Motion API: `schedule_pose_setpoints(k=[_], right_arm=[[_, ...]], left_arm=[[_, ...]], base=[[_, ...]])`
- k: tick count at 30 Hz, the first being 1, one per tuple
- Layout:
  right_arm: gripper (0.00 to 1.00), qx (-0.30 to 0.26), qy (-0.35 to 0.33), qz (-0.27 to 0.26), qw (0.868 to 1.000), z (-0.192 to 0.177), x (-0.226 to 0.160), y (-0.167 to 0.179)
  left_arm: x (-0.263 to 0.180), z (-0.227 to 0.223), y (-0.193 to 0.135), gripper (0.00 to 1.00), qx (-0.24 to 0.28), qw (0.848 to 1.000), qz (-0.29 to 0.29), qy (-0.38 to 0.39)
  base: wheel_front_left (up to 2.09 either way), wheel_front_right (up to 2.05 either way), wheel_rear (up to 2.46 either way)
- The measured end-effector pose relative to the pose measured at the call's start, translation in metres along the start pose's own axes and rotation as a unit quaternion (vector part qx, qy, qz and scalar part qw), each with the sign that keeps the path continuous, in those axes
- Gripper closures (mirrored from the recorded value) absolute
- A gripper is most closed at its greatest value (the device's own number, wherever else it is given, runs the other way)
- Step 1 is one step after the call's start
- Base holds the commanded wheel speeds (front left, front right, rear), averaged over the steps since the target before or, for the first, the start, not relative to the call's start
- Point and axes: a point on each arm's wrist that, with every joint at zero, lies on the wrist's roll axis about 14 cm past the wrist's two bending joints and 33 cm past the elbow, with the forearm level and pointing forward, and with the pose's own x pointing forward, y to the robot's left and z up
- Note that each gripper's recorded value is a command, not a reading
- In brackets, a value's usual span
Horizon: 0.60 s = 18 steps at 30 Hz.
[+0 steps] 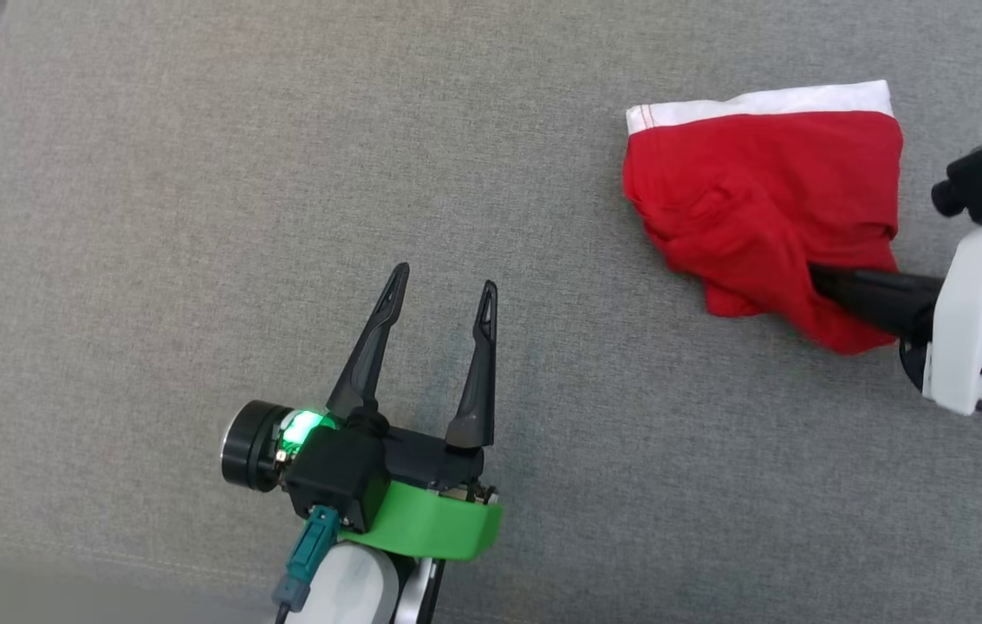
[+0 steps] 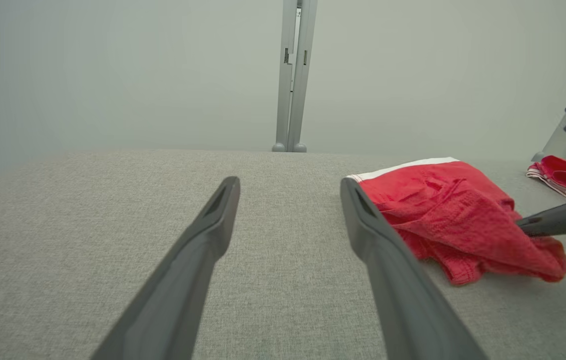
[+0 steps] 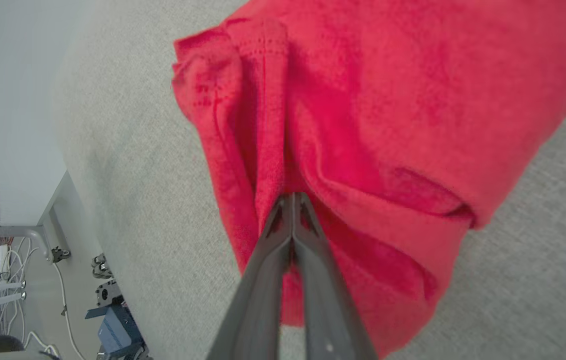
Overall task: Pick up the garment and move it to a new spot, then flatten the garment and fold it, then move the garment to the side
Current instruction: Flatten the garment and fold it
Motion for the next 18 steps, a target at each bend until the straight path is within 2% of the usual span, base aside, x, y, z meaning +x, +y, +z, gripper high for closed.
schedule_pose_setpoints(k=[6,10,13,18], right_arm=[[1.00,0.001,0.061,0.025,0.998,-0.025,-0.021,0.025],[1.00,-0.009,-0.013,0.040,0.999,0.009,-0.025,0.038],[1.00,-0.050,-0.079,0.026,0.995,0.037,-0.026,0.032],[1.00,-0.094,-0.111,0.020,0.989,0.036,-0.005,0.028]], left_arm=[[0.000,0.005,-0.004,0.00,0.000,1.000,-0.006,-0.007],[-0.001,0.008,-0.006,0.00,0.000,1.000,-0.008,-0.012],[-0.002,0.010,-0.005,0.00,0.001,1.000,-0.006,-0.013],[-0.005,0.012,0.000,0.00,-0.001,1.000,0.003,-0.014]], base=[[0.00,0.00,0.00],[0.00,0.00,0.00],[0.00,0.00,0.00],[0.00,0.00,0.00]])
